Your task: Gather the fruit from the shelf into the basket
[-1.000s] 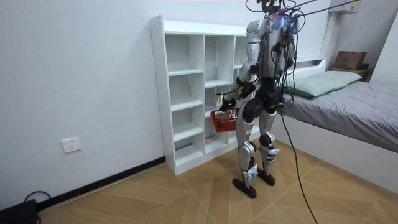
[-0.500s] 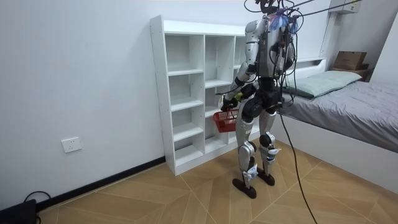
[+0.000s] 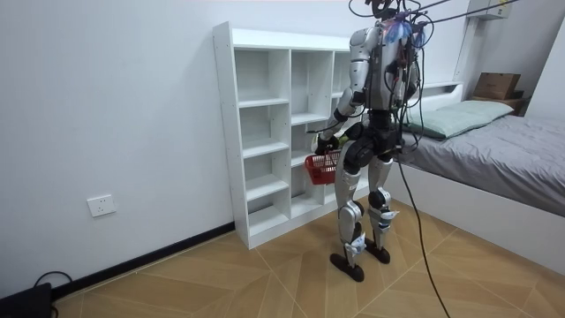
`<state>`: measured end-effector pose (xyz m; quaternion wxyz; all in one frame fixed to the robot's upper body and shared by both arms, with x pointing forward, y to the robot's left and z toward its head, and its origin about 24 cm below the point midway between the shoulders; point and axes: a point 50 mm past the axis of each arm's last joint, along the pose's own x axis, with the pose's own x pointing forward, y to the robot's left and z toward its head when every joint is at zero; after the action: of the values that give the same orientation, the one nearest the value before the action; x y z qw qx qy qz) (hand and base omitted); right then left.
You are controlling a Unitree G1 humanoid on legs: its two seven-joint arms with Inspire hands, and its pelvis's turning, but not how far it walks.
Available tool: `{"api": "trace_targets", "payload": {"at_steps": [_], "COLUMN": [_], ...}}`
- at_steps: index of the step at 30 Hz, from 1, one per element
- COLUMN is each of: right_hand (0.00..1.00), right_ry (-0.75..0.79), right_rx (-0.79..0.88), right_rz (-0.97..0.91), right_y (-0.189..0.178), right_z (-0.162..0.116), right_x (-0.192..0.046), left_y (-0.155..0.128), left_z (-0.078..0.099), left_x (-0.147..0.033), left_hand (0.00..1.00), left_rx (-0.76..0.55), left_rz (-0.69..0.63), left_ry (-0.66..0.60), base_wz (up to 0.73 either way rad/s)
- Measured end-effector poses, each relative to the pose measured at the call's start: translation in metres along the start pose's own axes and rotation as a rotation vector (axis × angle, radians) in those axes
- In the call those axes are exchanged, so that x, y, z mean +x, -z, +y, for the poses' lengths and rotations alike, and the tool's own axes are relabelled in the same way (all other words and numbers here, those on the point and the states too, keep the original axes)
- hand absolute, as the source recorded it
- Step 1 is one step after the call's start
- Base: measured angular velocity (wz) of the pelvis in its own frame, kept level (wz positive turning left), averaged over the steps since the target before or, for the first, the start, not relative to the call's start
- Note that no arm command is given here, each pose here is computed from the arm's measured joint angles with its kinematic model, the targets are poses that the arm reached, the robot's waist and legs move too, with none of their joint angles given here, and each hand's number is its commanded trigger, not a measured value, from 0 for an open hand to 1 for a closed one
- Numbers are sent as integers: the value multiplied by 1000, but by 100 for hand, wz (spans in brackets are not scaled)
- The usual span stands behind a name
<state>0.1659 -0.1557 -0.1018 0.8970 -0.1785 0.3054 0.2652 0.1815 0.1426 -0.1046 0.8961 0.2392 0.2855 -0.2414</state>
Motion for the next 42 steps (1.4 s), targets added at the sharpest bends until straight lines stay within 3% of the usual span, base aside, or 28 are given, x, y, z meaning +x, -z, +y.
{"api": "trace_targets", "payload": {"at_steps": [31, 32, 33, 34, 35, 42], "right_hand": [100, 83, 28, 5, 0, 0], "right_ry": [-8, -7, -8, -11, -13, -13], "right_rx": [-162, -163, -164, -166, -165, -167], "right_rz": [103, 108, 109, 111, 115, 141], "right_y": [7, 7, 8, 8, 9, 10], "right_z": [-5, -5, -5, -5, -4, -8], "right_x": [14, 14, 15, 15, 15, 18], "left_y": [-7, -7, -7, -7, -7, -8], "left_z": [-6, -6, -7, -6, -6, -12], "left_x": [1, 2, 2, 1, 2, 2], "left_hand": [100, 100, 100, 100, 100, 100], "left_rx": [10, 11, 11, 12, 12, 23], "left_rz": [-34, -35, -35, -34, -35, -39], "left_ry": [39, 43, 45, 47, 48, 77], "base_wz": [-1, 0, 0, 0, 0, 0]}}
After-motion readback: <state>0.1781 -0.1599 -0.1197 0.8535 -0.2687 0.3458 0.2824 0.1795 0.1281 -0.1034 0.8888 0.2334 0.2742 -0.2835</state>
